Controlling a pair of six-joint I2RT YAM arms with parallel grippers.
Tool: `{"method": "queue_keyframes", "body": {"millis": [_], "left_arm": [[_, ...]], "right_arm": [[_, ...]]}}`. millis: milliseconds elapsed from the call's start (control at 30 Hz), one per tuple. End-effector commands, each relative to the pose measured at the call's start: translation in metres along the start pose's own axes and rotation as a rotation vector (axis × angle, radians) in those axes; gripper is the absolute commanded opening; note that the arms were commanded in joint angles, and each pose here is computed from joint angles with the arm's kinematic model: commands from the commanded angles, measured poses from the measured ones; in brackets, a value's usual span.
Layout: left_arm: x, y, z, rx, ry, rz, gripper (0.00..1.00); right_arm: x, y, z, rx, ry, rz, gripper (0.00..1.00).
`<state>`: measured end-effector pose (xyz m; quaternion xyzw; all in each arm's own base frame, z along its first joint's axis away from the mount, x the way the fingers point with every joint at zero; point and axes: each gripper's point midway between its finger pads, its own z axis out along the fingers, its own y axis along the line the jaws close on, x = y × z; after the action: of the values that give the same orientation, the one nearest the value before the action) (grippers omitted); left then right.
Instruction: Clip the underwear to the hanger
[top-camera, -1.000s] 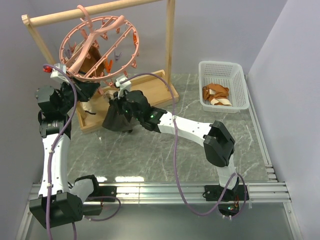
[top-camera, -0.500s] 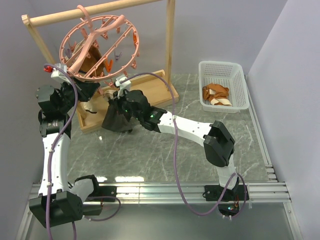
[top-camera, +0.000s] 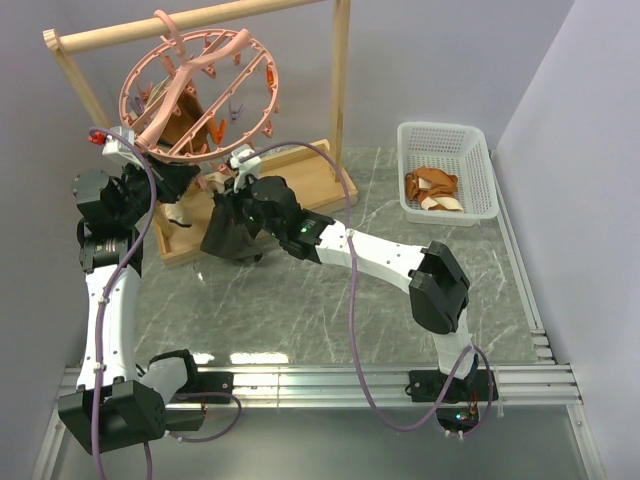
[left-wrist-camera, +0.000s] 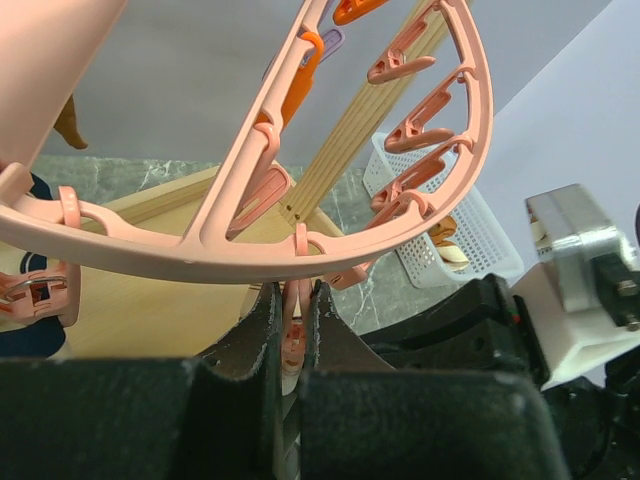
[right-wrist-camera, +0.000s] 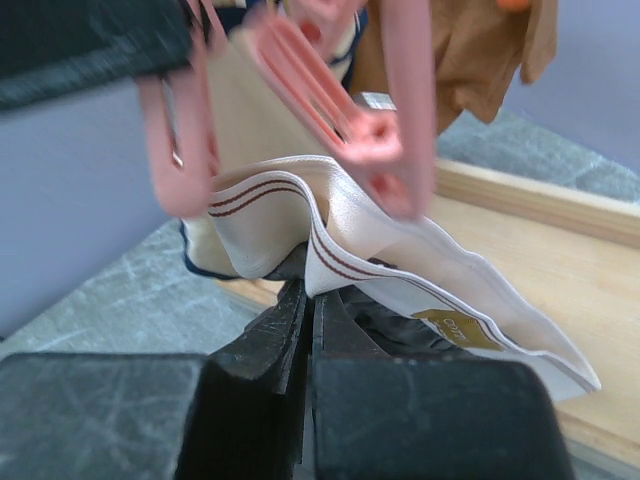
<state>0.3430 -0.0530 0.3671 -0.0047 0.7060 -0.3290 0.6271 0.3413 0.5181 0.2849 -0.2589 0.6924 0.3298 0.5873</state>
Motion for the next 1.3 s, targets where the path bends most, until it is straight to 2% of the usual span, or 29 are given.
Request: {"method": "queue_keyframes", "body": {"millis": [0,967,1133,1233,1267], "left_arm": [[0.040,0.003,-0.005,0.002,0.149,-0.106,0.00],[0.035,0.002,-0.004,0.002,0.136,-0.090,0.01],[0.032,0.002,-0.004,0.000,0.129,-0.088,0.11],[0.030,0.001,-0.003,-0.001,0.125,-0.090,0.13],[0.028,0.000,-0.004,0.001,0.121,-0.084,0.18]], "right_arm": [[-0.083,0.020,-0.019,-0.050,-0.181,0.021,0.00],[-0.118,0.033,-0.023,-0.081,-0.241,0.051,0.00],[-0.119,0.036,-0.023,-0.101,-0.238,0.064,0.00],[-0.118,0.037,-0.022,-0.107,-0.232,0.067,0.00],[-0.116,0.039,-0.022,-0.113,-0.228,0.066,0.00]]}}
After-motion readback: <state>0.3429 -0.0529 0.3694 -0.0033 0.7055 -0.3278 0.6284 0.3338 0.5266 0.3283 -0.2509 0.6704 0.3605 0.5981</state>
